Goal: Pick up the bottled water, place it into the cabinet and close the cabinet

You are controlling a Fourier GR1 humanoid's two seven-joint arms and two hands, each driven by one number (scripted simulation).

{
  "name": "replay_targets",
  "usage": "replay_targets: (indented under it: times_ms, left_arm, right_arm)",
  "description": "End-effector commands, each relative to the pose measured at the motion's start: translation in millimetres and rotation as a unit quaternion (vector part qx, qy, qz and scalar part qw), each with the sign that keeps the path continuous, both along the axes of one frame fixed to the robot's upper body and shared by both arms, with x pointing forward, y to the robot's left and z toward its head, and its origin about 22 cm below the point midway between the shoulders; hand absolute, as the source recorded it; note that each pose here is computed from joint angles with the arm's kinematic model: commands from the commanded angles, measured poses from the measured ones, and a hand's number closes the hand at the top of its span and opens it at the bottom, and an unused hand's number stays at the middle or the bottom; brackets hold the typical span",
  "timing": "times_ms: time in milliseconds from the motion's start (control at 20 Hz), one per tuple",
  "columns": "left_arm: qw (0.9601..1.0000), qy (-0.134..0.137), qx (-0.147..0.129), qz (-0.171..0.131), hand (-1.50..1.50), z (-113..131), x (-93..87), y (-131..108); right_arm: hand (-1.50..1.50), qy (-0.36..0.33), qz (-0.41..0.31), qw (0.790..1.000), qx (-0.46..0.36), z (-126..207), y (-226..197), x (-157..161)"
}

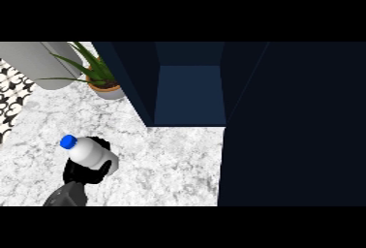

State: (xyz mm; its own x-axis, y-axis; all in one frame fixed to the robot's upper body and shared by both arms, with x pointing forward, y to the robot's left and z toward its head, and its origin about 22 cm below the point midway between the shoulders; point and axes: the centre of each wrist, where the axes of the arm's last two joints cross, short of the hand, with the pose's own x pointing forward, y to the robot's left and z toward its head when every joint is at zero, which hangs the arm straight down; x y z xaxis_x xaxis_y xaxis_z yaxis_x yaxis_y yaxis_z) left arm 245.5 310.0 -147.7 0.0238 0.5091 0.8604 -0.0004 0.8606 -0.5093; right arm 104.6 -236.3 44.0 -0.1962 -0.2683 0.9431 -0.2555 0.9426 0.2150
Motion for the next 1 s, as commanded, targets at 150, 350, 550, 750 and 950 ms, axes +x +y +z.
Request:
replay_targets:
  times_ms: [150, 350, 550, 750, 950]
  left_arm:
    - [0.9986, -0.038, -0.025, -0.029, 1.50, 25, 8.6, -5]
    - [0.9989, -0.022, -0.008, -0.041, 1.50, 37, 6.1, -29]
    - [0.9973, -0.041, 0.006, -0.060, 1.50, 73, 21.3, -56]
    - [0.9957, -0.071, 0.013, -0.058, 1.50, 99, 17.1, -70]
    - [0.9940, -0.079, 0.027, -0.071, 1.50, 121, 34.6, -115]
  right_arm:
    - [-1.50, 0.000, 0.006, 1.000, -0.006, -4, -4, 8]
    - [-1.50, -0.004, 0.010, 1.000, -0.003, 1, 4, 6]
    - [-1.50, 0.004, 0.000, 1.000, 0.021, -2, 12, -2]
    - [-1.50, -0.001, 0.007, 1.000, 0.015, 4, 16, 9]
    - [-1.50, 0.007, 0.022, 1.000, 0.009, 5, 31, 5]
